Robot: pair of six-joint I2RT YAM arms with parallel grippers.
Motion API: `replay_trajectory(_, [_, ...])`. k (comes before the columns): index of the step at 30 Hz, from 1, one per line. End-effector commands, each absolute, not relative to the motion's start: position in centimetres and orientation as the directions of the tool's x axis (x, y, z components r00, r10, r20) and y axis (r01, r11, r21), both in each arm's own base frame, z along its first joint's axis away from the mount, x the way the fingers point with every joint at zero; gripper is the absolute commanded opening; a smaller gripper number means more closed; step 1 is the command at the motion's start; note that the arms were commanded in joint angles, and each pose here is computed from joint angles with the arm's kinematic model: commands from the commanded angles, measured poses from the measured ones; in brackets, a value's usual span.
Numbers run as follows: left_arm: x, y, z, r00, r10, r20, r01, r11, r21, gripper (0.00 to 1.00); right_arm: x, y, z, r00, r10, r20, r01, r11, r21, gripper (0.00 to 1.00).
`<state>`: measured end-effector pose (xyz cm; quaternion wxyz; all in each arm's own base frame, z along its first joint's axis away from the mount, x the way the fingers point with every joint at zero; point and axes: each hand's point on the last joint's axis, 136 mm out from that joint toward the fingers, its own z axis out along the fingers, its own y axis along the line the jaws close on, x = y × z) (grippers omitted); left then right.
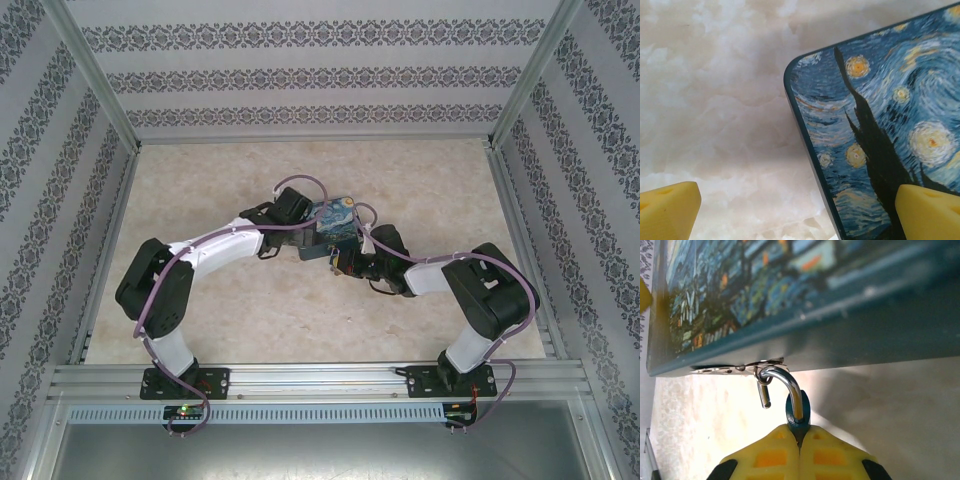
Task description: Unlock a padlock with a key
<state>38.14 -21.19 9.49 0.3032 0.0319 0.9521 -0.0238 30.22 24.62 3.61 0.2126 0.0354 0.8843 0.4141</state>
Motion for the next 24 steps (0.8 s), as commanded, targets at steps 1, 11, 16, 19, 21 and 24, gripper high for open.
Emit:
replay_trajectory(1, [37.6, -20.6, 8.8, -0.817, 0.099, -0.568, 0.079, 0.995, 0.059, 1.0, 29.8, 23.6, 2.3, -0.91, 0.326, -0.258, 0.014, 0.645, 0.764, 0.0])
replay_trajectory(11, [36.8, -20.7, 7.3, -0.827, 0.136, -0.545, 0.089, 0.99, 0.112, 1.0, 30.0, 23.5, 2.1, -0.873, 0.468, -0.138, 0.168, 0.554, 0.815, 0.0])
replay_trajectory(16, [36.5, -20.8, 6.6, -0.832, 0.151, -0.533, 0.096, 0.987, 0.13, 1.0, 30.4, 23.4, 1.8, -0.843, 0.534, -0.071, 0.245, 0.498, 0.832, 0.0])
replay_trajectory(19, [36.2, -20.7, 6.2, -0.836, 0.157, -0.525, 0.098, 0.986, 0.137, 1.0, 30.5, 23.3, 1.5, -0.828, 0.559, -0.043, 0.28, 0.479, 0.832, 0.0])
replay_trajectory(21, [36.1, -20.6, 6.1, -0.838, 0.159, -0.522, 0.099, 0.985, 0.141, 1.0, 30.5, 23.2, 1.2, -0.82, 0.571, -0.031, 0.299, 0.474, 0.828, 0.0])
replay_trajectory(24, [36.0, -20.6, 6.0, -0.839, 0.161, -0.52, 0.1, 0.985, 0.143, 1.0, 30.6, 23.0, 1.2, -0.811, 0.584, -0.031, 0.308, 0.472, 0.826, 0.0])
